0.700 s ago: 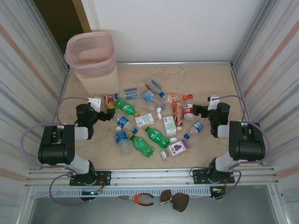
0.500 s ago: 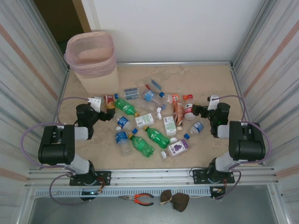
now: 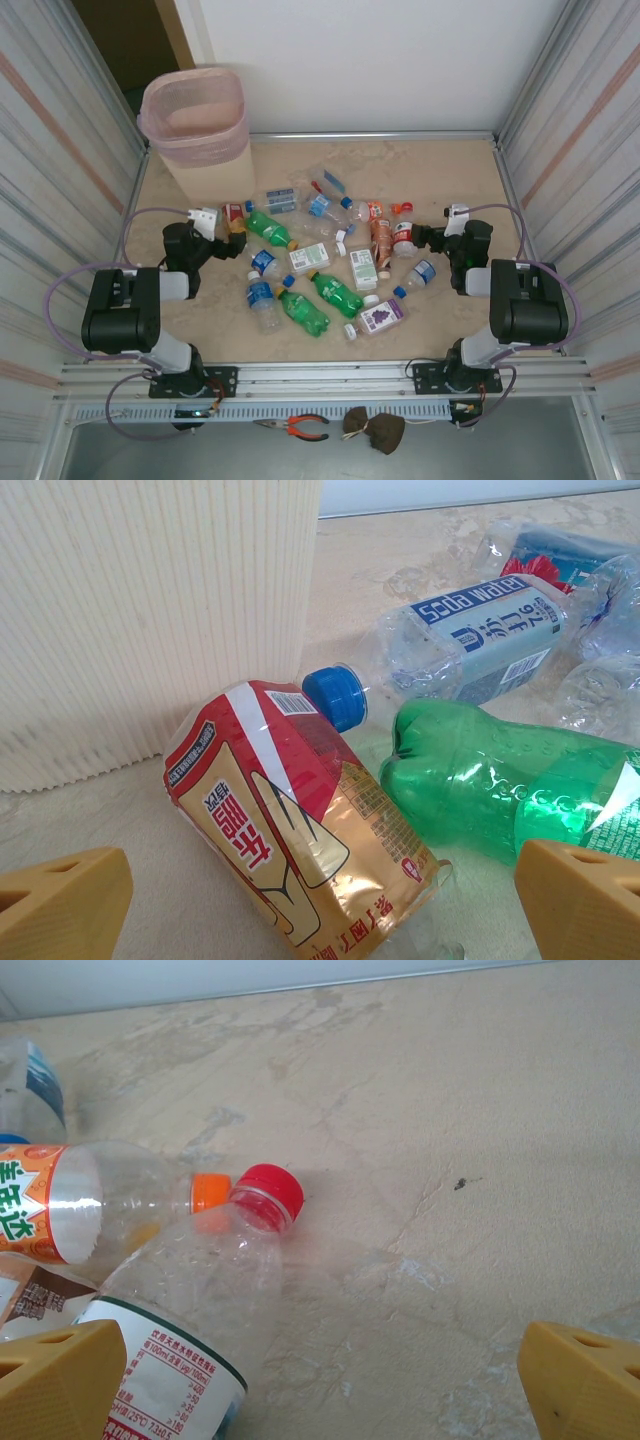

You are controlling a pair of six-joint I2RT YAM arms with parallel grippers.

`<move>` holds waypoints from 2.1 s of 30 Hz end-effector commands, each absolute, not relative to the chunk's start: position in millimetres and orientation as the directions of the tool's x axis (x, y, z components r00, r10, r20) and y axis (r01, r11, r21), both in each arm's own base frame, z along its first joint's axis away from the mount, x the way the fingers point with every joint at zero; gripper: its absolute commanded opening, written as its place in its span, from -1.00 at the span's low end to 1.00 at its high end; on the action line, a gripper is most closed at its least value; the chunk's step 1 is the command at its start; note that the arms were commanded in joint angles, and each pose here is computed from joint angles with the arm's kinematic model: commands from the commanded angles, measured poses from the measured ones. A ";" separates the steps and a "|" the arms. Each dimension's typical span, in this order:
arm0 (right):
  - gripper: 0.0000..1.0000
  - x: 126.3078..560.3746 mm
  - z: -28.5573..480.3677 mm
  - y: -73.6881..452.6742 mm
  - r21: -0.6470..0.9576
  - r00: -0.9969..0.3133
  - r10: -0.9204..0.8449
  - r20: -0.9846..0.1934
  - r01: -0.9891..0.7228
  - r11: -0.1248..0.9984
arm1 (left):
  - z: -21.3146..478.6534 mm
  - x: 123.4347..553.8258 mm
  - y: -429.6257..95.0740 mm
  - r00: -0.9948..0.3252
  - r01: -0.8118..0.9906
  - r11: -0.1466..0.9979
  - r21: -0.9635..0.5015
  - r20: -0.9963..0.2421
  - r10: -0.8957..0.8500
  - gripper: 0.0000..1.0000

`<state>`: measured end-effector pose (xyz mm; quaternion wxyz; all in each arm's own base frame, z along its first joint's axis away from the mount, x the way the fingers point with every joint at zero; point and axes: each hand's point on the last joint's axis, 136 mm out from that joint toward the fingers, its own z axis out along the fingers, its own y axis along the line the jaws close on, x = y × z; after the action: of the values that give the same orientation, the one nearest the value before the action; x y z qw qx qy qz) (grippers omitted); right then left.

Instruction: Put the plastic bottles in the bin

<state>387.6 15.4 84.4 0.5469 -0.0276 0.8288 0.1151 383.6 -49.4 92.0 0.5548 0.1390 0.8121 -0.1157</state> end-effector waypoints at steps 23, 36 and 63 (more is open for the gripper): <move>0.98 390.4 95.1 9.9 0.101 -0.400 0.050 -0.915 -0.108 0.989 | 103.4 383.3 -44.3 -0.314 0.332 0.943 -0.007 -0.944 0.103 0.97; 0.98 374.4 120.7 8.3 0.051 -0.451 0.024 -0.892 -0.048 0.998 | 121.8 379.3 -19.0 -0.441 0.125 0.992 -0.009 -0.896 0.048 0.97; 0.98 334.3 184.5 26.8 0.305 -0.506 0.260 -0.823 -0.008 0.952 | 88.5 378.7 -76.0 -0.824 -0.027 0.887 -0.461 -0.492 -0.281 0.57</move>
<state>337.8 22.9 167.6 0.4846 0.0702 0.8631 0.1235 372.9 -69.0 79.8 0.2904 -0.0678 0.9352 -0.1910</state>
